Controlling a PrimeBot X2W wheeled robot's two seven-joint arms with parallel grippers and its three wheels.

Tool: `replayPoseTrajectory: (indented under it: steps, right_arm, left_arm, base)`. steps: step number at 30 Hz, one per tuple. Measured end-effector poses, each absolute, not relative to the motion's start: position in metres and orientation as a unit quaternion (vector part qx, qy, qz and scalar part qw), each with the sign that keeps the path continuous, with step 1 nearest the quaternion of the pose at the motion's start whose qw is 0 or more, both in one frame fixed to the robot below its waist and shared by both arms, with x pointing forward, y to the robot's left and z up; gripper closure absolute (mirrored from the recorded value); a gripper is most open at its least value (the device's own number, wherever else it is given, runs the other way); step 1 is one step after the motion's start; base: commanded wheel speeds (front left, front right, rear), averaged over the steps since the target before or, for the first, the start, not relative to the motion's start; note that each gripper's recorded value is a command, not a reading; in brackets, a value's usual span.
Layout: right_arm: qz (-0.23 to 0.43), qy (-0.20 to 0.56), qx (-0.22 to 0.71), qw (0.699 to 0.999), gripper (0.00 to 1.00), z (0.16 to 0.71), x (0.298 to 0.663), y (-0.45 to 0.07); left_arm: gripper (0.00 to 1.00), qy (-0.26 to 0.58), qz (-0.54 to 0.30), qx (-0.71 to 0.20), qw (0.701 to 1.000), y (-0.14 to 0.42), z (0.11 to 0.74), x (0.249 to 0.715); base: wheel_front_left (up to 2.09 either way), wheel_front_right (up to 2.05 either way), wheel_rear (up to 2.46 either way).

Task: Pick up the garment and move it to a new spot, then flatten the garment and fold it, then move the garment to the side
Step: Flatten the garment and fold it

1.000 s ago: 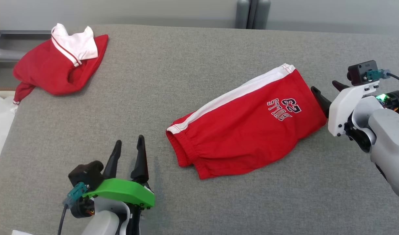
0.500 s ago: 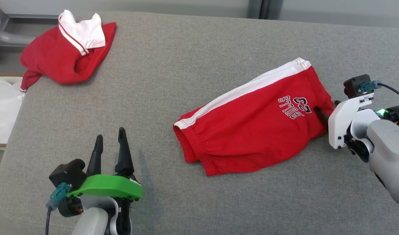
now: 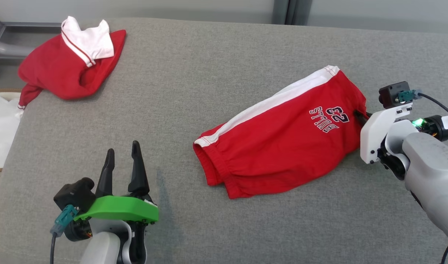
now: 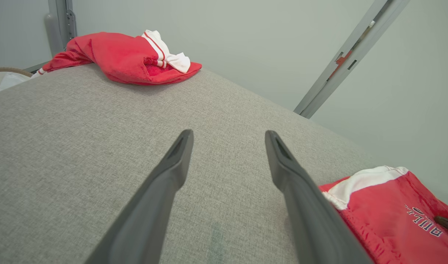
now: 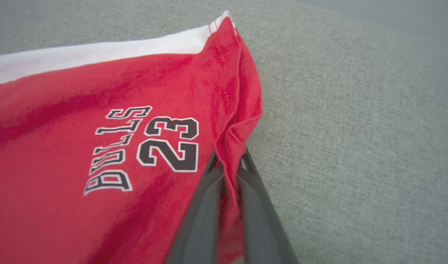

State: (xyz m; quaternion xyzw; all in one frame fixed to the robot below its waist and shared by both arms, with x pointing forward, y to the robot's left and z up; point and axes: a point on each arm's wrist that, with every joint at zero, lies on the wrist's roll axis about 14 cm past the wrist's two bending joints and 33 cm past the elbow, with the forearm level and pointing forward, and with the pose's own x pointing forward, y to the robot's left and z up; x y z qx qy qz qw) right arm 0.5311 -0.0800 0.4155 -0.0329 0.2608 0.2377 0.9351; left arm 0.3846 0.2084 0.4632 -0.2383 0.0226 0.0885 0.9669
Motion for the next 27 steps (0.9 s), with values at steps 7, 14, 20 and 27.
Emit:
replayPoseTrajectory:
  steps: [7, 14, 20, 27]
  right_arm:
    - [0.206, 0.213, -0.001, 0.955, 1.0, 0.437, 0.529, -0.097]
    - [0.15, 0.188, 0.032, 0.97, 1.0, 0.437, 0.502, -0.138]
    - [0.103, 0.183, 0.062, 0.976, 1.0, 0.429, 0.471, -0.169]
    - [0.048, 0.161, 0.096, 0.981, 1.0, 0.438, 0.449, -0.204]
  left_arm:
    - [0.0, 0.014, 0.058, -0.227, 0.972, 0.195, 0.469, 0.393]
    - [0.0, 0.029, 0.013, -0.218, 0.975, 0.165, 0.463, 0.396]
    - [0.0, 0.037, -0.034, -0.219, 0.974, 0.133, 0.464, 0.404]
    - [0.0, 0.043, -0.075, -0.214, 0.973, 0.104, 0.465, 0.408]
  base:
    - [0.0, 0.0, 0.0]
    - [0.0, 0.0, 0.0]
    - [0.0, 0.0, 0.0]
    - [0.0, 0.0, 0.0]
